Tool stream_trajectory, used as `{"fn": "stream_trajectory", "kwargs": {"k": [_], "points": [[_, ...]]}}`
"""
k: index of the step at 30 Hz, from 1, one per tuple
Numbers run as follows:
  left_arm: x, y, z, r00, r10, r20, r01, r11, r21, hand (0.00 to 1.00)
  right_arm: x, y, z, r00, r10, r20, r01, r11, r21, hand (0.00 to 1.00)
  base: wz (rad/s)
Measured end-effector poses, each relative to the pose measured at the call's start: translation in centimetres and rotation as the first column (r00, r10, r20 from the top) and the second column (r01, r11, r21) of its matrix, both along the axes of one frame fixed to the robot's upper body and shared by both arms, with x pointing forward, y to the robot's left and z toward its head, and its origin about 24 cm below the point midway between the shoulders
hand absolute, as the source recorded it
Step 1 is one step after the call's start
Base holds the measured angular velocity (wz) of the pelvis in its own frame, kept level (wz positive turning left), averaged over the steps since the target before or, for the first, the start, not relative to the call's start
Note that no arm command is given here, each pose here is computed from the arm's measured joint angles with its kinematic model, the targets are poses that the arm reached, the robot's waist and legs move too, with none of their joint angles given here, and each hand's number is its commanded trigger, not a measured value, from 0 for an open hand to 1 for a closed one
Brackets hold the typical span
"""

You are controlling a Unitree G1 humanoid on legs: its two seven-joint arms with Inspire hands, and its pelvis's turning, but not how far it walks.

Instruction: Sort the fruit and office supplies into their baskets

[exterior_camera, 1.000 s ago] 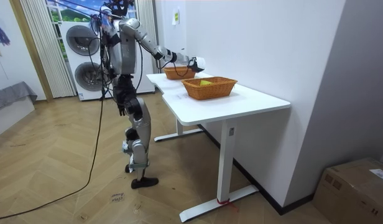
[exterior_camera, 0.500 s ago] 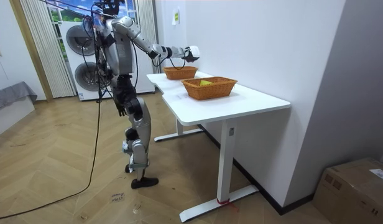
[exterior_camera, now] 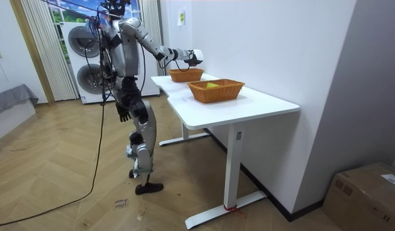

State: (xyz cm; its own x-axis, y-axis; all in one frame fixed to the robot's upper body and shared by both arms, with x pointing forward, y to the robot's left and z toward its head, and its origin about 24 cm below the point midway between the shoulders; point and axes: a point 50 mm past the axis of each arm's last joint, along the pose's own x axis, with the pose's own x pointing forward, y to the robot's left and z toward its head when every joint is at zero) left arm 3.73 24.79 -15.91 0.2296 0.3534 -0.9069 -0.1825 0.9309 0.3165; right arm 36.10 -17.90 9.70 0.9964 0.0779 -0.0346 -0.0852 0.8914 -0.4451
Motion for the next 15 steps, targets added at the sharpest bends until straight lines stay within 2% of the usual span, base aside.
{"fn": "stream_trajectory", "kwargs": {"k": [10,15], "points": [[-0.3,0.1,0.0,1.000,0.006,-0.011,-0.006,1.000,-0.009,0.00,-0.1,0.5,-0.2,1.000,0.022,0.000,-0.022,0.996,-0.084,1.00,0.02],[-0.4,0.1,0.0,0.999,-0.041,-0.026,0.040,0.999,-0.004,0.00,-0.1,1.2,-0.1,0.999,0.048,0.010,-0.047,0.994,-0.099,1.00,-0.03]]}}
